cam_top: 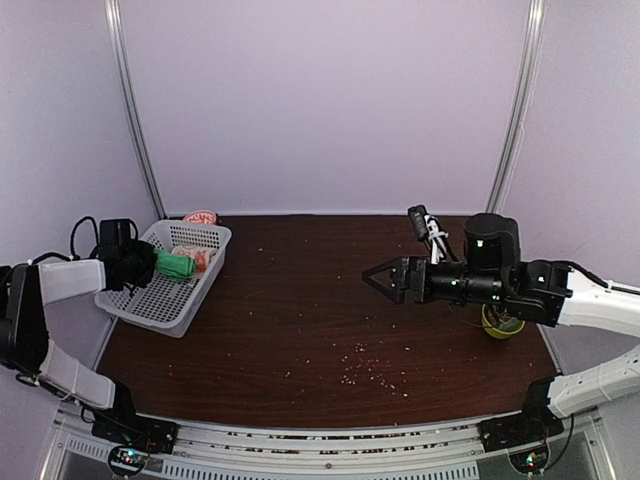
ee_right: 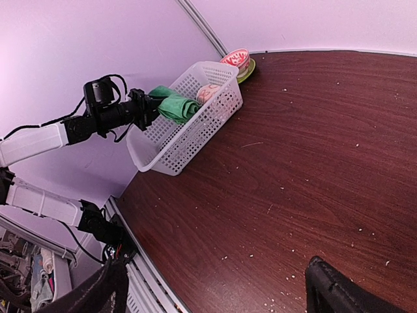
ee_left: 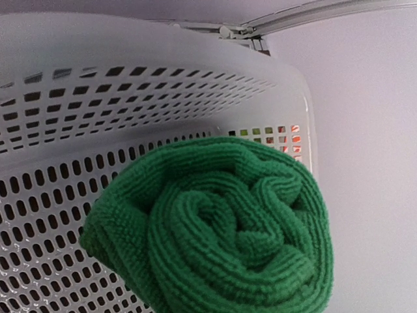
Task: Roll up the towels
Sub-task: Place the towel in the bin.
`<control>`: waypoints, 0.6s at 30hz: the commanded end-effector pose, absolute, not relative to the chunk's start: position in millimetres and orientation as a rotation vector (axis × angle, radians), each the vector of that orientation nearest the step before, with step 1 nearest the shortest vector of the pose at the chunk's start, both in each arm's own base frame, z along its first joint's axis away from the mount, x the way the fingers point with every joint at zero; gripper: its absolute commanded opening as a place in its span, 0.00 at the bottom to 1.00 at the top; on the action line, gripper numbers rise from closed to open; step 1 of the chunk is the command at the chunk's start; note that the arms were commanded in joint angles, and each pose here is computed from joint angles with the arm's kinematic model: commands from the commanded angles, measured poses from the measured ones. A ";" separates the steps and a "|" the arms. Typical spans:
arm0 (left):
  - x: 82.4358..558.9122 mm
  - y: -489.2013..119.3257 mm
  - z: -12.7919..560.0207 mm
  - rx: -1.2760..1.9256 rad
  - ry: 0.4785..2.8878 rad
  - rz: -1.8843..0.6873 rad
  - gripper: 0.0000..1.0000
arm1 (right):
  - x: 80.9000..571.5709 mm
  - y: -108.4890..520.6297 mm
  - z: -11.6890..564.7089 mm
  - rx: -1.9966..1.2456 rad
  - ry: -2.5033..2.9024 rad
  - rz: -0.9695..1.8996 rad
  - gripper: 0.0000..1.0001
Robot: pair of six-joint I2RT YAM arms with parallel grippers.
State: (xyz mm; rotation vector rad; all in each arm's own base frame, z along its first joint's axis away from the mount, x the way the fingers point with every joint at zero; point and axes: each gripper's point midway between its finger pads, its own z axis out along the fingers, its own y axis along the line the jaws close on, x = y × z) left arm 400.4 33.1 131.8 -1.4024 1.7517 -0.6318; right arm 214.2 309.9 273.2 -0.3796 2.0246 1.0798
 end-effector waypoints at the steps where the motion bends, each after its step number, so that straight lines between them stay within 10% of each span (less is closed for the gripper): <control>1: 431.7 29.3 143.4 -1.370 1.687 -0.739 0.00 | 218.3 311.6 276.7 -0.376 2.011 1.075 0.94; 14: 432.3 20.9 86.2 -1.425 1.840 -0.691 0.01 | 225.9 318.8 275.1 -0.401 2.041 1.027 0.94; 18: 430.0 18.6 75.3 -1.415 1.903 -0.663 0.17 | 228.4 319.2 274.5 -0.407 2.050 1.006 0.94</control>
